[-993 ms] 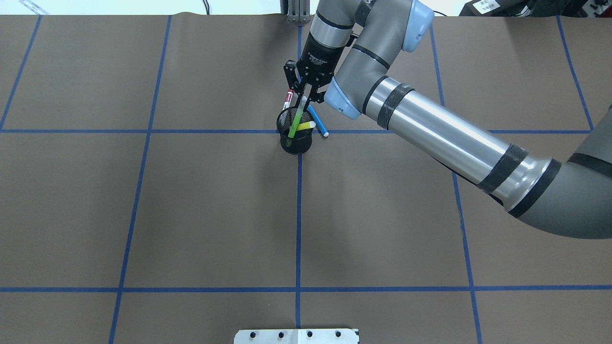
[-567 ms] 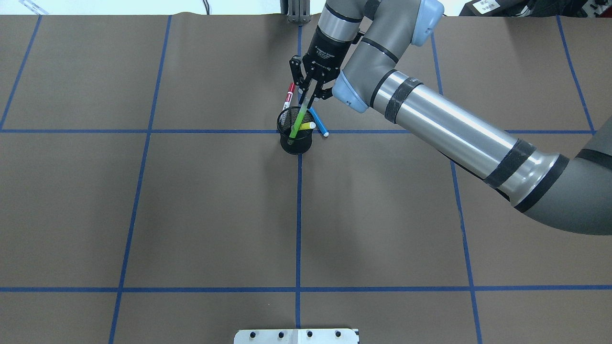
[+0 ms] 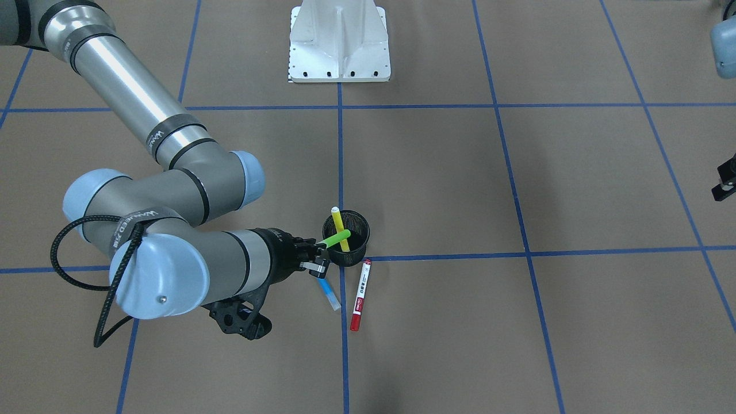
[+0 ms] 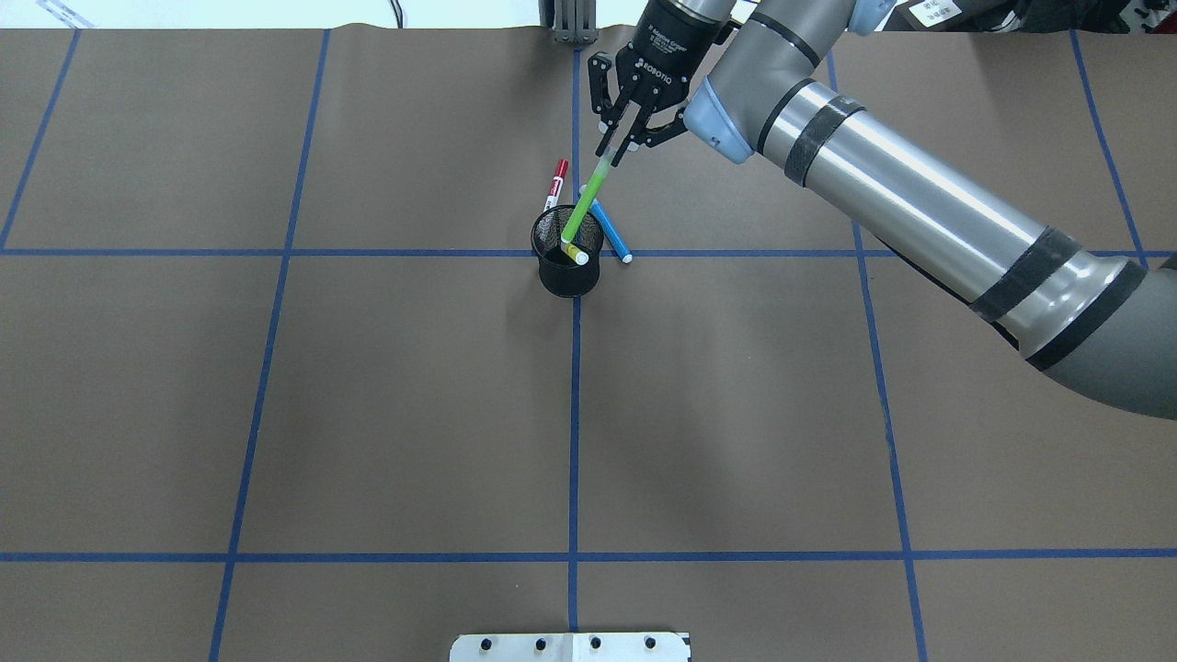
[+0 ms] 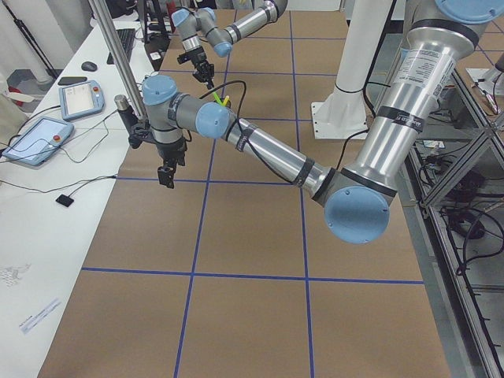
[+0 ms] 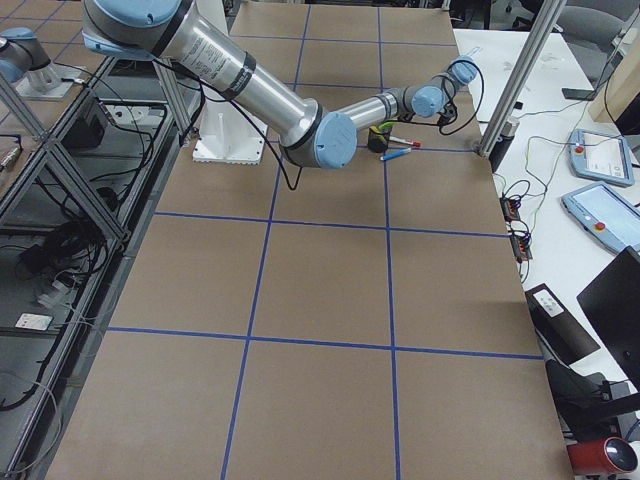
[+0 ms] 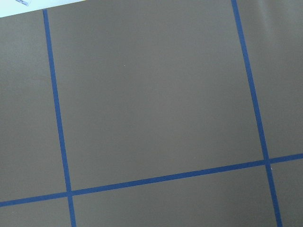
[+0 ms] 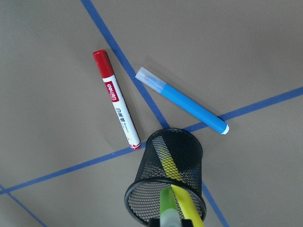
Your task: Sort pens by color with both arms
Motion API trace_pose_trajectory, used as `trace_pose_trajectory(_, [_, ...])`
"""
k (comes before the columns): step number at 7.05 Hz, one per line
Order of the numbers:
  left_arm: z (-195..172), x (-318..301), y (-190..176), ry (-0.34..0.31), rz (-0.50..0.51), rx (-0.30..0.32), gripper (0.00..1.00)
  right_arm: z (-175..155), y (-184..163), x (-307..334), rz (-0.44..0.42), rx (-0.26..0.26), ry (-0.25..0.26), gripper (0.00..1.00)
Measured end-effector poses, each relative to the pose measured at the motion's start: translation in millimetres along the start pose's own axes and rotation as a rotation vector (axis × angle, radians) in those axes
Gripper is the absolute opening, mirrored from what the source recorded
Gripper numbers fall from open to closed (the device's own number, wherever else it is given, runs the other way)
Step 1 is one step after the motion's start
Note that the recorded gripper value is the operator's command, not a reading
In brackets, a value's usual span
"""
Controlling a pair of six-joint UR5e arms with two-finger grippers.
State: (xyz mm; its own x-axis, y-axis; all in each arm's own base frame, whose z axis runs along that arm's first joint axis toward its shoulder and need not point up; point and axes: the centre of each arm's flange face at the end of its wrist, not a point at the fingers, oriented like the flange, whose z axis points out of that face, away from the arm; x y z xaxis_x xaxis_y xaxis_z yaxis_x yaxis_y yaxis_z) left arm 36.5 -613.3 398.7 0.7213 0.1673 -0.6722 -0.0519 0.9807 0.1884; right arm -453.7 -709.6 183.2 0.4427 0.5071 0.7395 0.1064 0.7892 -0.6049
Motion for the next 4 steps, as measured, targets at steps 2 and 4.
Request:
trace_pose_trajectory(2, [-7, 8, 0, -0.001, -0.012, -0.011, 0.99, -38, -5, 0, -0.032, 0.011, -0.037, 0.18])
trace_pose_trajectory(4, [-32, 51, -23, 0.009, -0.125, 0.020, 0.99, -57, 0, -12, -0.131, 0.048, -0.050, 0.18])
